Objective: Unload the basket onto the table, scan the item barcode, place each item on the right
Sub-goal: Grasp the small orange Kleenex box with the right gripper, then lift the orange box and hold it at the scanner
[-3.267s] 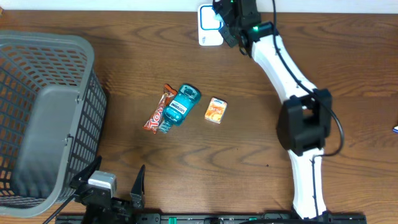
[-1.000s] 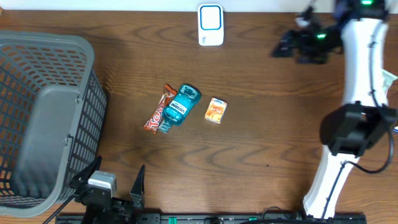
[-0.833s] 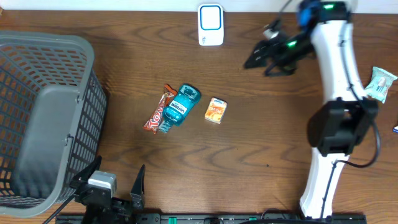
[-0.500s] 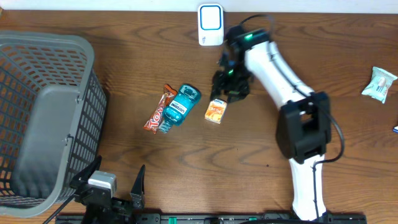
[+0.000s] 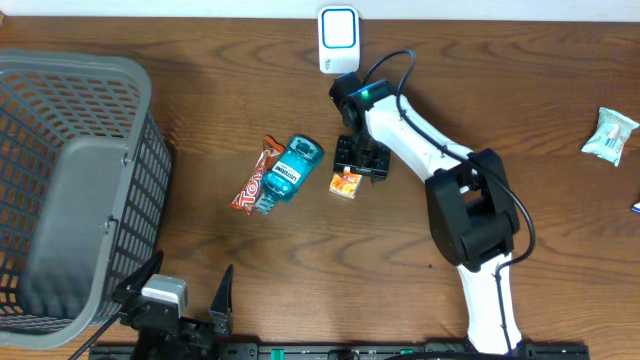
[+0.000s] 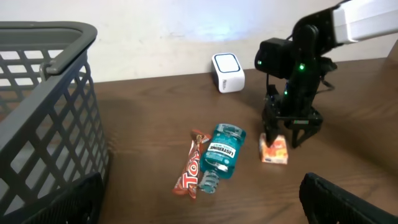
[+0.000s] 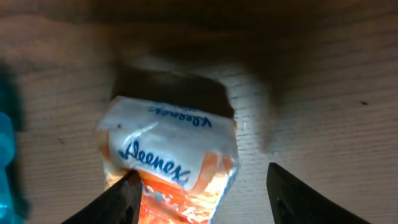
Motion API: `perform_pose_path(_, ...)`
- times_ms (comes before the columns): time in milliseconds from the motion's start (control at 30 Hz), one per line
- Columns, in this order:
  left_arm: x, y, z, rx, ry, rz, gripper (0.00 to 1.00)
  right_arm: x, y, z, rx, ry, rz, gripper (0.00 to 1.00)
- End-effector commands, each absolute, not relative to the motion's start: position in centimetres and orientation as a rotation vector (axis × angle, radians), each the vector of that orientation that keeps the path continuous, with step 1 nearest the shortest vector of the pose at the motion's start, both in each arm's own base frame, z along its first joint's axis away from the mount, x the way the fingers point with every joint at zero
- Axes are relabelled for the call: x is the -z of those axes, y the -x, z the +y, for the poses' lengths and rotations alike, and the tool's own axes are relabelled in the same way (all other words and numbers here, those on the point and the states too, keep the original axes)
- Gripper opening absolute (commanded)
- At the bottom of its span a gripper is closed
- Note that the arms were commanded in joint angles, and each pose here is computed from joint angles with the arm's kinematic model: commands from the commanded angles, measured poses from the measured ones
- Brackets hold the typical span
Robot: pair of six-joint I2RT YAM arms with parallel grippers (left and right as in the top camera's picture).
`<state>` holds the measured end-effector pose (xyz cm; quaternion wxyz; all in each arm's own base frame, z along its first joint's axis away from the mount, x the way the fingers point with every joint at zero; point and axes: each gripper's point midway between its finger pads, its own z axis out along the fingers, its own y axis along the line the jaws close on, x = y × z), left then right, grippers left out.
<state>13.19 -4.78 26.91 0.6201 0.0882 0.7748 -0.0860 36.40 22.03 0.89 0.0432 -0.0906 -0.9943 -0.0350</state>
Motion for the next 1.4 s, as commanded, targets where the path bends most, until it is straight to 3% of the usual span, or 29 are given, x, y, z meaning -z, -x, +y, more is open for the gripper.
perform_pose_path(0,-26.9,-13.2,-4.8,0.201,-0.202,1.780,1.00,3.0,-35.2,21.2,0.056,0.319,-3.036,0.36)
perform_pose_path(33,-26.9,-13.2,-4.8,0.201,-0.202,1.780,1.00,3.4,-34.6,21.0,0.048,0.320,-3.020,0.15)
perform_pose_path(67,-26.9,-13.2,-4.8,0.201,-0.202,1.780,1.00,3.8,-33.9,20.8,0.039,0.320,-2.999,0.01)
perform_pose_path(200,-26.9,-13.2,-4.8,0.201,-0.202,1.780,1.00,4.1,-33.3,20.0,0.002,0.269,-2.984,0.01)
perform_pose_path(333,-26.9,-13.2,-4.8,0.201,-0.202,1.780,1.00,1.4,-34.9,21.2,0.240,0.042,-3.013,0.01)
perform_pose_path(467,-26.9,-13.2,-4.8,0.201,-0.202,1.780,1.00,-5.2,-35.9,24.2,0.879,-0.471,-2.938,0.01)
perform_pose_path(567,-26.9,-13.2,-4.8,0.201,-0.202,1.780,1.00,-10.9,-33.8,25.4,1.388,-1.049,-2.705,0.01)
perform_pose_path(700,-26.9,-13.2,-4.8,0.201,-0.202,1.780,1.00,-14.7,-31.2,25.1,1.809,-1.433,-2.425,0.01)
perform_pose_path(967,-26.9,-13.2,-4.8,0.201,-0.202,1.780,1.00,-19.0,-27.9,26.4,2.326,-1.495,-2.149,0.01)
perform_pose_path(1367,-26.9,-13.2,-4.8,0.201,-0.202,1.780,1.00,-18.4,-24.9,26.3,2.197,-1.657,-2.057,0.01)
